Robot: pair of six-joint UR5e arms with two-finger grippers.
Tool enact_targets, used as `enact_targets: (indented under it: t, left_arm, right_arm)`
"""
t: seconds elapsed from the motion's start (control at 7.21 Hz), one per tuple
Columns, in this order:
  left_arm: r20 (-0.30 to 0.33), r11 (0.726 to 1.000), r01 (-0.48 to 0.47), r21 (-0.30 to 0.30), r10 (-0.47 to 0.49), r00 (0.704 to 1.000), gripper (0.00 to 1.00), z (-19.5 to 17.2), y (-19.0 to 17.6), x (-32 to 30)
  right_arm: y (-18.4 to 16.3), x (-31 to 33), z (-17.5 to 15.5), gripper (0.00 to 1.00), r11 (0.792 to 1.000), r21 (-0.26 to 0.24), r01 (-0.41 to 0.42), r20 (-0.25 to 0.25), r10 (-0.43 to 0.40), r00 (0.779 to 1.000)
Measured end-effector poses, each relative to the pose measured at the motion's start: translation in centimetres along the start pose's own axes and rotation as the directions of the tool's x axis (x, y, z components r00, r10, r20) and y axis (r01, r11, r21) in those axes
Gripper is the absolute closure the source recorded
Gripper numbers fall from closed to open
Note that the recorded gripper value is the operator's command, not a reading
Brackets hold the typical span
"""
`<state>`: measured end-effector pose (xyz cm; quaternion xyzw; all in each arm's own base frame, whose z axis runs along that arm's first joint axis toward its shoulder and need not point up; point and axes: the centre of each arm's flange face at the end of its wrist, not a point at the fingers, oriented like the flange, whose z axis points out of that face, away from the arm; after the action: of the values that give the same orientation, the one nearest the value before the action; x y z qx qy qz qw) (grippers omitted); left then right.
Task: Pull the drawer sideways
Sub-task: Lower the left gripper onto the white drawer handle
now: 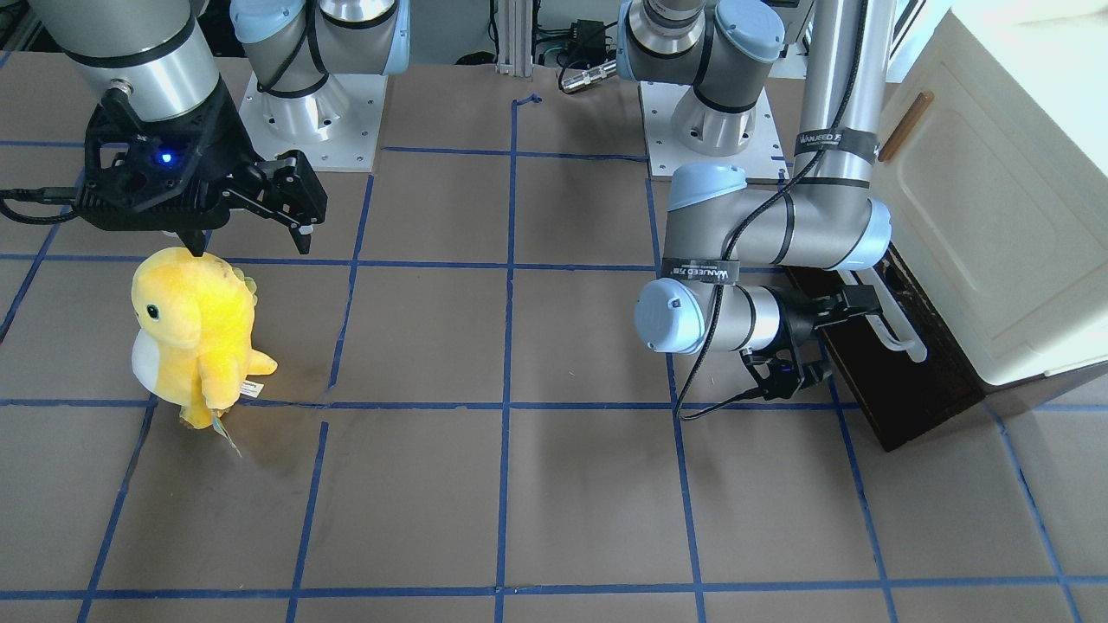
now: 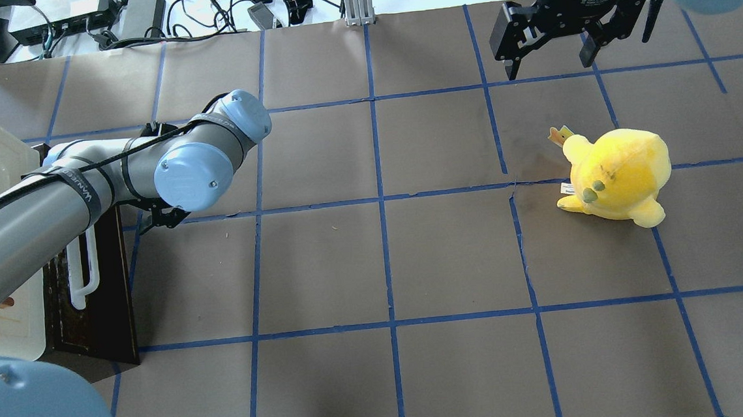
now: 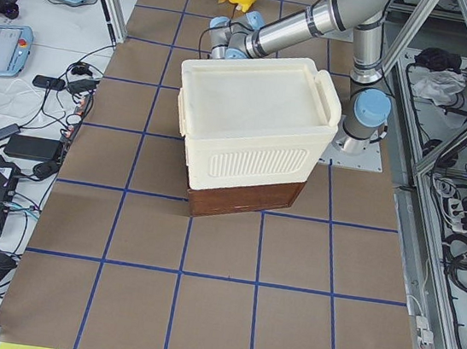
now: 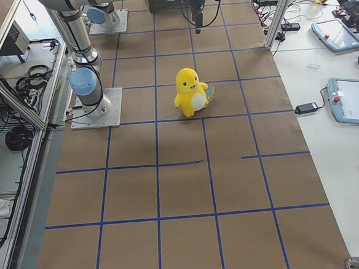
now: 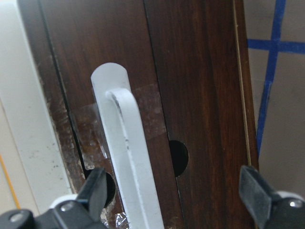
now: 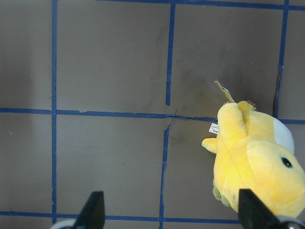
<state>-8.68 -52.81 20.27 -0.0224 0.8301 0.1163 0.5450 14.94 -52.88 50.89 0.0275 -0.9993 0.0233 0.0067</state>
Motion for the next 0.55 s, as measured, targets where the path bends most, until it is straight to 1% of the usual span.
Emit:
enact_targets:
  t: [0.55]
  left_arm:
    - [0.104, 0.996, -0.087, -0.004, 0.087, 0.991, 0.00, 0.83, 0.42, 0.59]
  right_arm:
    - [0.00, 0.00, 0.00, 0.00, 1.000, 0.000, 0.000, 0.000, 0.000, 1.000]
